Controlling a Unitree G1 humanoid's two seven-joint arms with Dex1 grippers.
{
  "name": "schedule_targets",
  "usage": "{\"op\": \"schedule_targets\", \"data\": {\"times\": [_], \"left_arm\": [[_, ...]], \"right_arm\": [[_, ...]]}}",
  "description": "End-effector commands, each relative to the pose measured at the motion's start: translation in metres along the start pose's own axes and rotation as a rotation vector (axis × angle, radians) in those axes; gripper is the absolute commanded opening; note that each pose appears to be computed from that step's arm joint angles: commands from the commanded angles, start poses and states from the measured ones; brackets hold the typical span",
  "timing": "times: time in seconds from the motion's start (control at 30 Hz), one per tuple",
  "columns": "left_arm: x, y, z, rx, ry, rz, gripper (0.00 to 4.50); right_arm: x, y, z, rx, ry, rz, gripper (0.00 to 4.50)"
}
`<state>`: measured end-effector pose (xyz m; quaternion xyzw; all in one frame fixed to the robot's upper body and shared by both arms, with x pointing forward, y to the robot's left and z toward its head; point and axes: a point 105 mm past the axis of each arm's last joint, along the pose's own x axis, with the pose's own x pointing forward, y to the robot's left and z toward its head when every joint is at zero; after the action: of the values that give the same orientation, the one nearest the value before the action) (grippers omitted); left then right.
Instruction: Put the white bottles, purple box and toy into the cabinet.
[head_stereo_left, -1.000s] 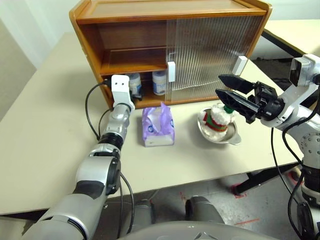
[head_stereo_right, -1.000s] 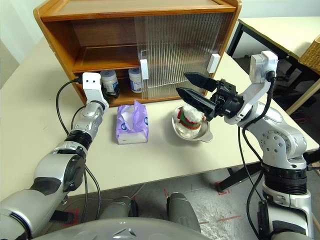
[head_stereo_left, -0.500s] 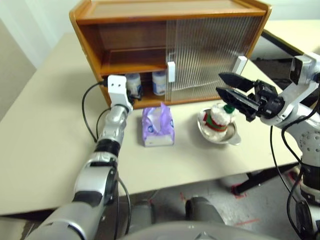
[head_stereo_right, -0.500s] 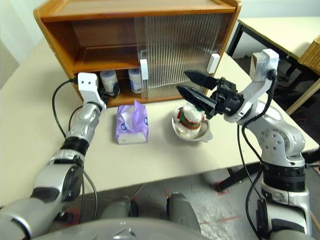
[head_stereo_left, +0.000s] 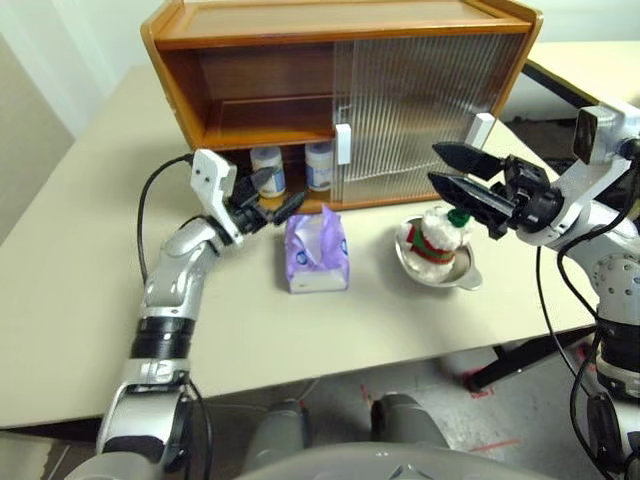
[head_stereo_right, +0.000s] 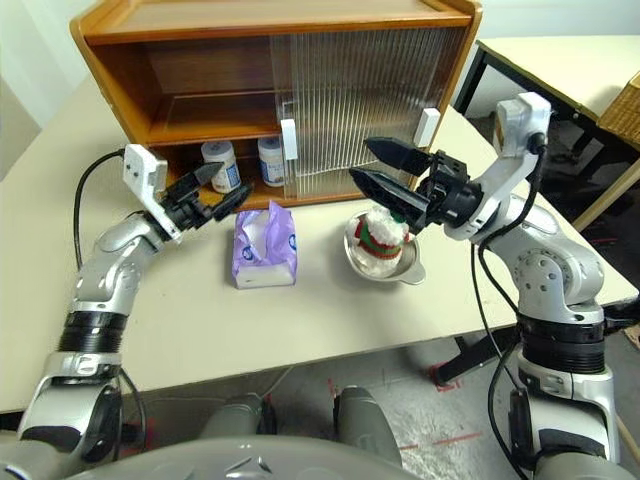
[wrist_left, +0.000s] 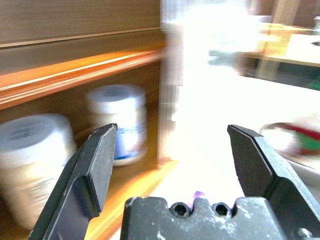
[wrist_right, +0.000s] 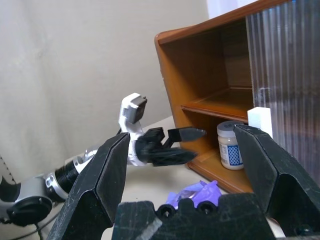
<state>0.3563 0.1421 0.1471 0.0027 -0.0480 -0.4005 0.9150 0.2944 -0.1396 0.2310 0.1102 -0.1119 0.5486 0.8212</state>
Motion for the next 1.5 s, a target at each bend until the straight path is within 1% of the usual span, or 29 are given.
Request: {"op": "schedule_targets", "data": {"times": [0.03, 0.1, 0.17, 0.3, 0.4, 0.53, 0.73, 0.83, 1.0, 1.2, 1.3, 1.5], "left_arm": [[-0.017, -0.014, -0.002, -0.024, 0.047, -0.183, 4.47], [-0.027, -0.024, -0.008, -0.011, 0.107, -0.298, 4.47], [-0.033, -0.028, -0.015, 0.007, 0.152, -0.36, 4.47], [-0.047, -0.038, -0.041, 0.051, 0.267, -0.48, 4.47], [-0.05, -0.042, -0.057, 0.047, 0.297, -0.507, 4.47], [-0.054, -0.045, -0.079, 0.099, 0.354, -0.545, 4.47], [-0.048, -0.044, -0.103, 0.107, 0.365, -0.522, 4.47], [-0.044, -0.045, -0.106, 0.098, 0.356, -0.516, 4.47], [-0.043, -0.043, -0.105, 0.086, 0.344, -0.517, 4.47], [-0.043, -0.043, -0.092, 0.023, 0.292, -0.515, 4.47], [-0.042, -0.044, -0.082, -0.03, 0.249, -0.514, 3.88], [-0.045, -0.044, -0.076, -0.09, 0.237, -0.503, 1.56]], "right_arm": [[0.003, 0.001, 0.0, -0.01, -0.004, 0.012, 4.5], [0.004, 0.001, 0.0, -0.011, -0.005, 0.013, 4.5], [0.004, 0.001, 0.0, -0.013, -0.007, 0.013, 4.5], [0.002, 0.001, 0.001, -0.016, -0.007, 0.004, 4.5], [0.001, 0.001, 0.001, -0.017, -0.006, -0.005, 4.5], [0.0, 0.001, 0.003, -0.02, -0.006, -0.012, 4.5], [-0.001, 0.003, 0.004, -0.024, -0.002, -0.019, 4.5], [-0.002, 0.003, 0.005, -0.028, 0.001, -0.024, 4.5], [-0.003, 0.003, 0.005, -0.032, 0.006, -0.031, 4.5], [-0.003, 0.002, 0.003, -0.029, 0.011, -0.032, 4.5], [-0.002, 0.0, 0.001, -0.025, 0.013, -0.029, 4.5], [-0.002, 0.0, -0.001, -0.026, 0.019, -0.026, 4.5]]}}
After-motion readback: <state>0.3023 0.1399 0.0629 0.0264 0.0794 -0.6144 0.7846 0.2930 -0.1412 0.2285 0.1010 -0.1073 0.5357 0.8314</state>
